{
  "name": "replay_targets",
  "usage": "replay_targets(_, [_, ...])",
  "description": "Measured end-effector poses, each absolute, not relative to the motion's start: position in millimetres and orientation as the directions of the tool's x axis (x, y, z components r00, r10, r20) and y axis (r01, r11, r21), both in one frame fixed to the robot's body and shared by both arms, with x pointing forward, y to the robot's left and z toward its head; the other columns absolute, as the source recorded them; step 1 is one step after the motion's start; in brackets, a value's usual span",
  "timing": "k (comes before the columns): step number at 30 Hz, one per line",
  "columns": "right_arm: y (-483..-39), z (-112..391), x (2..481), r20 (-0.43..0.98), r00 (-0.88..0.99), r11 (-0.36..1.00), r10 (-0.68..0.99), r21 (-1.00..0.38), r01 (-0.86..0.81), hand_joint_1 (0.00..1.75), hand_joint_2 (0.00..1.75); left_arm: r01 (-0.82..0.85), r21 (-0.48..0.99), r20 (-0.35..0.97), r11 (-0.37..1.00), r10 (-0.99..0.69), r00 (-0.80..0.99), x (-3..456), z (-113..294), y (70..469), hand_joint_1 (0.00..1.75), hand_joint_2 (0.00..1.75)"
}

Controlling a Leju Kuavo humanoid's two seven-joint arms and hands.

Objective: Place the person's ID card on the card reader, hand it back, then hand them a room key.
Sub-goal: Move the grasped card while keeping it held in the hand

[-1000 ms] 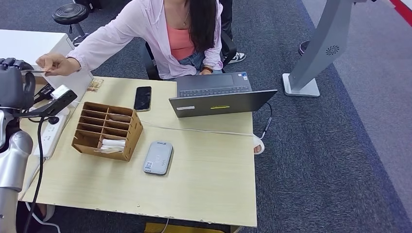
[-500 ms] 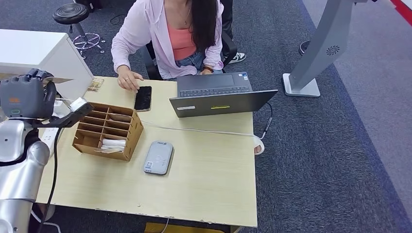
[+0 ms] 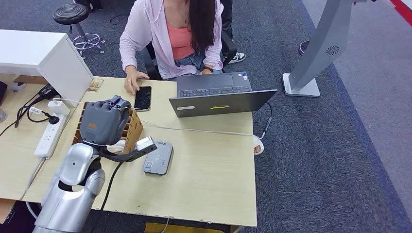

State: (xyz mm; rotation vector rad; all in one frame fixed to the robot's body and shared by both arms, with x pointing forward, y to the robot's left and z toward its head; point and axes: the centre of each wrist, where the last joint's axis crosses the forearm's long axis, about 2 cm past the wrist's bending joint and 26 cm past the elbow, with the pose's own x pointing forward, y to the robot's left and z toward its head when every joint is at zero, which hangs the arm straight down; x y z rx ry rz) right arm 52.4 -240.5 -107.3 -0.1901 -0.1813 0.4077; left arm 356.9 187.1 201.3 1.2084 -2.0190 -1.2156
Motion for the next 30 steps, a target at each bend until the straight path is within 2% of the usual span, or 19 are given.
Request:
replay_targets(7, [-240.6,-107.3,52.4,0.136,0.904,0.902,0.406,-0.218,-0.372,0.0,1.75,-0.416,0.883,-0.028,0.216,-0.861,-0.508,352.4,198.8,178.5,1.75,1.75])
replay_targets(11, [-240.4,-107.3,52.4,0.133,0.913,0.911,0.386,-0.214,-0.354,0.0,1.75,-0.244,0.957,0.001,0.155,-0.847,-0.531,341.4,179.7,155.3,1.75,1.75])
replay_targets(18, [-240.1,-107.3,52.4,0.126,0.915,0.912,0.382,-0.212,-0.351,0.0,1.75,-0.006,1.0,0.0,0.004,-0.877,-0.481,346.2,145.3,157.4,1.75,1.75])
replay_targets(25, [-240.1,-107.3,52.4,0.127,0.913,0.91,0.387,-0.213,-0.356,0.0,1.75,0.123,0.989,-0.021,-0.082,-0.901,-0.433,352.2,125.2,167.1,1.75,1.75])
replay_targets(30, [-240.1,-107.3,52.4,0.127,0.912,0.909,0.39,-0.213,-0.359,0.0,1.75,0.158,0.981,-0.04,-0.116,-0.907,-0.42,359.3,123.2,173.2,1.75,1.75])
